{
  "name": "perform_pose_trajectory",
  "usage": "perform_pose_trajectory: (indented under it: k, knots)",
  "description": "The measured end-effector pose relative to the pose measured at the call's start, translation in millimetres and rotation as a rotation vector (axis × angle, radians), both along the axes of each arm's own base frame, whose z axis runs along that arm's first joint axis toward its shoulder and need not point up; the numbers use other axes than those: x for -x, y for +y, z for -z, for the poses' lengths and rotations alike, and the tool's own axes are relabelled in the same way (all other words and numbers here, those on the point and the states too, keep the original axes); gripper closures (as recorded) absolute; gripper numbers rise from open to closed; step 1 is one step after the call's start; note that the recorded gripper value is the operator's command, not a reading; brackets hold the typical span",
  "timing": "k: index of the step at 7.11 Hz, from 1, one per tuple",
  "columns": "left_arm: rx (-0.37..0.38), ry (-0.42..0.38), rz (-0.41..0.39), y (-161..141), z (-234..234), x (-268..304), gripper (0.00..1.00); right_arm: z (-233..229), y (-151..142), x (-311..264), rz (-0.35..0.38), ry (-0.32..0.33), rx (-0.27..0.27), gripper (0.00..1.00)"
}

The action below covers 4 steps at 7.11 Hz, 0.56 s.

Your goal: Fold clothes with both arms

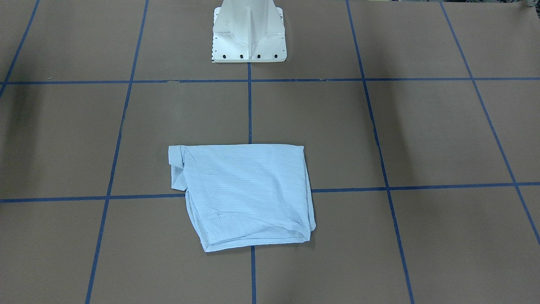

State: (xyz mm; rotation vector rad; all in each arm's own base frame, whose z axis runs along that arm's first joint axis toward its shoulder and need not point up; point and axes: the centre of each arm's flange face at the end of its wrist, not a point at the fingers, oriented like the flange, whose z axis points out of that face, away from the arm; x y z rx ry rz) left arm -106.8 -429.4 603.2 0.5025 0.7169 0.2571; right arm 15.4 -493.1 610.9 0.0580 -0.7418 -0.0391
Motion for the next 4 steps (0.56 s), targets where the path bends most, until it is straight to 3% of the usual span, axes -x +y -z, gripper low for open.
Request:
perform_pose_trajectory:
  k: [4]
  knots:
    - [0.004, -0.001, -0.001, -2.3, -5.0, -0.6, 0.01, -9.8, 13.1, -1.3, -0.004, -0.007, 0.027, 0.0]
